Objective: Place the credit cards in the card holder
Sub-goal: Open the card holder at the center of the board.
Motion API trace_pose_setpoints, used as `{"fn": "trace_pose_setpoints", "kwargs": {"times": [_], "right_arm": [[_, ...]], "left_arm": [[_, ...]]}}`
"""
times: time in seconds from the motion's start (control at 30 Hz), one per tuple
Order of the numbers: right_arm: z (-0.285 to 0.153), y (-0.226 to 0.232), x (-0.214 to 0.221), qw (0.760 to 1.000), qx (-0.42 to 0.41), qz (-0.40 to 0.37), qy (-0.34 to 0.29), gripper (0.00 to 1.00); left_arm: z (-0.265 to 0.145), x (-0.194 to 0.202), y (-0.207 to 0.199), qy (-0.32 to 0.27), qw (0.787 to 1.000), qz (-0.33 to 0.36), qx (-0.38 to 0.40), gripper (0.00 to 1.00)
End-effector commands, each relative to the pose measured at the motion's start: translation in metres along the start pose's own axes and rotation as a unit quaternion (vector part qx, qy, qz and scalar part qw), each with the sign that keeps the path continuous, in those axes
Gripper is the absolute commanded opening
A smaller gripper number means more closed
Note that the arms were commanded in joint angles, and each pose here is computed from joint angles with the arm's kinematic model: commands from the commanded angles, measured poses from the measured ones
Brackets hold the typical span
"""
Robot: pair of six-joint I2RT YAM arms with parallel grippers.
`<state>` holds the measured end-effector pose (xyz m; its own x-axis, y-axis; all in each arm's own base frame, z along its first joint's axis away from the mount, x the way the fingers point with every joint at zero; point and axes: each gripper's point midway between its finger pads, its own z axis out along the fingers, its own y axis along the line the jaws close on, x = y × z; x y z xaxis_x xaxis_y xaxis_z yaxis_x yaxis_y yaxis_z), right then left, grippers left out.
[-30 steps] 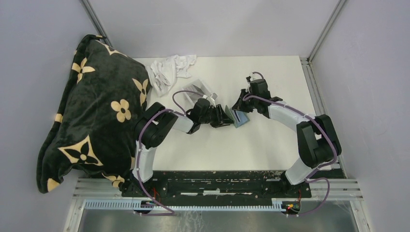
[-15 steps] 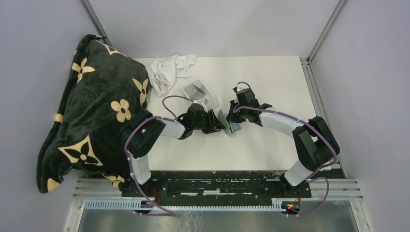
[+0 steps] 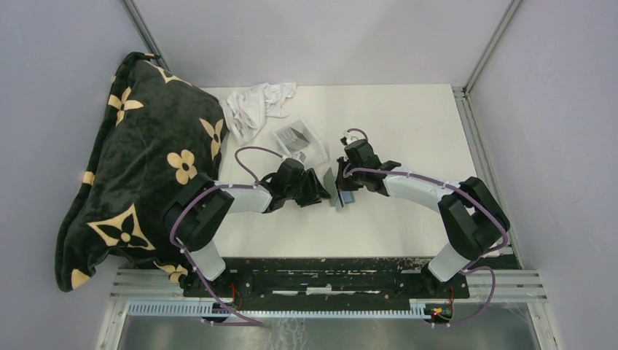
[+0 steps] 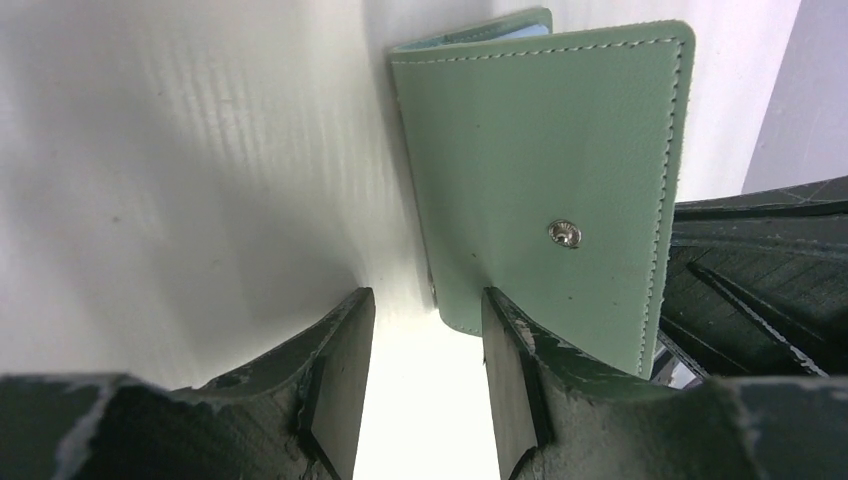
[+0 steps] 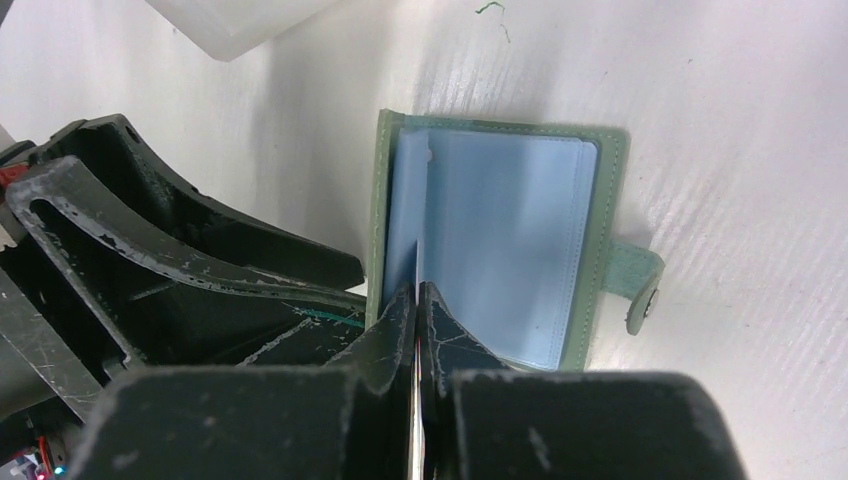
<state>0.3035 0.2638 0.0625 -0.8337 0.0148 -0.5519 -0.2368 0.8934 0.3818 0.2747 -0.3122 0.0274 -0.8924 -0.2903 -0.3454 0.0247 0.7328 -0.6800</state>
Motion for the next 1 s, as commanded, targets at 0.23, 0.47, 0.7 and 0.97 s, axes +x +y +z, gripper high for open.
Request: {"fn": "trace_pose_setpoints", "kwargs": {"times": [0.23,0.47,0.7,0.97], "right_arm": [[-0.005,0.017,-0.022,0.999,-0.008,-0.014,-0.030,0.01],[-0.008,0.021,-0.027,0.999,-0.007,-0.022,-0.035,0.01],[-0.008,0.030,-0.031,0.999,0.003,-0.037,-0.031,0.01],[-0.009,0.055,-0.034,0.996,0.011,-0.084,-0.032,0.01]], "left_arm": [[-0.027,-0.008,0.026,-0.046,0.997,0.009,-0.069,0.54],[-0.029,-0.006,0.037,-0.043,0.995,0.025,-0.091,0.51],[-0.020,0.001,0.051,-0.016,0.992,0.042,-0.121,0.48],[-0.013,0.005,0.055,0.010,0.989,0.053,-0.136,0.46]]}}
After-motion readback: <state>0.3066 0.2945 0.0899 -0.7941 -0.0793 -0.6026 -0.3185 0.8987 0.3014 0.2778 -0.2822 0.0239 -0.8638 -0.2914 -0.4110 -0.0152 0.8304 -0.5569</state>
